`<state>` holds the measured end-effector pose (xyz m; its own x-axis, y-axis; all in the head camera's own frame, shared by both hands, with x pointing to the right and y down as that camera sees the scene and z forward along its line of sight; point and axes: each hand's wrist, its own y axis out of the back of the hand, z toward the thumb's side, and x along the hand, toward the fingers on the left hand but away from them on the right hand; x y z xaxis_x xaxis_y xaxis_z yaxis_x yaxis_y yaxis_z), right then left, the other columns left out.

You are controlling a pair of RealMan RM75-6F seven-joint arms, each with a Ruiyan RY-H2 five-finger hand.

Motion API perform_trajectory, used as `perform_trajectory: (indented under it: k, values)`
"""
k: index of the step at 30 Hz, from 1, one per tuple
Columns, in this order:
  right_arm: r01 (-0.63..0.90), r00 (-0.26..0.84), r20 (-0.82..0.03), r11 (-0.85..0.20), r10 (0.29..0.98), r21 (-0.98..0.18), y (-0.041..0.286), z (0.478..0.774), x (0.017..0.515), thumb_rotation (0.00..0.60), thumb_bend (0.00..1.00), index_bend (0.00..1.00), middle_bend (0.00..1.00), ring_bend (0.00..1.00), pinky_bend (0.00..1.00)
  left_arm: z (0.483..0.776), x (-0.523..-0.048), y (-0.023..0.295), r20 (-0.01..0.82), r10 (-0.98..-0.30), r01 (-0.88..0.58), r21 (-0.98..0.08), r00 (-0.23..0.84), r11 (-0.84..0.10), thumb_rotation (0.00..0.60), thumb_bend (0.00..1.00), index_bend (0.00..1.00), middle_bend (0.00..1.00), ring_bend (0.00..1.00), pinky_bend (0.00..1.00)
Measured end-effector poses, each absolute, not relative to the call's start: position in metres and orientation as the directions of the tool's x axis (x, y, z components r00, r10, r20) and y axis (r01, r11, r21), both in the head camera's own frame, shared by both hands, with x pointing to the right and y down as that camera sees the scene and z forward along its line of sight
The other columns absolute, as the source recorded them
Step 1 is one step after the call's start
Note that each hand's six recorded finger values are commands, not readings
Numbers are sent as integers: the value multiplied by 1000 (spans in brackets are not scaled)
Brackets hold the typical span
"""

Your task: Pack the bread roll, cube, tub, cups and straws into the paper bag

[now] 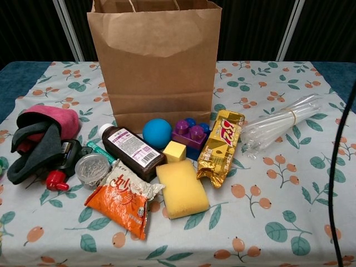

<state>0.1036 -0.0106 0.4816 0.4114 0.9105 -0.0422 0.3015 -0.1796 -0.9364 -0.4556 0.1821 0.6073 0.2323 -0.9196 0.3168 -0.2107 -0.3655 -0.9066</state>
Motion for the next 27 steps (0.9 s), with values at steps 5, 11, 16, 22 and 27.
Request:
perform_trajectory:
  k: [5,11,16,22,27]
  values:
    - [263,427,-113,-243,897,-934,-6,514,83,600,86,504,469,349,345,607,-458,180,315,-922,-211,-908,226,-362,600,128,238,267,177,255]
    - [218,442,-204,-325,874,-920,0,535,79,600,0,43,181,24,30,609,-459,178,308,-926,-211,-912,217,-353,600,128,238,267,177,255]
    - [243,443,-184,-314,878,-918,-2,529,83,600,0,0,90,0,0,610,-458,179,310,-924,-210,-911,222,-356,600,128,238,267,177,255]
    - [275,426,-125,-261,896,-925,-2,506,104,600,0,0,141,2,3,608,-455,178,303,-925,-213,-911,230,-352,600,128,238,267,177,255]
    - [131,417,-149,-222,897,-966,6,502,151,600,0,25,195,12,36,608,-453,181,311,-921,-213,-908,237,-361,600,128,238,267,177,255]
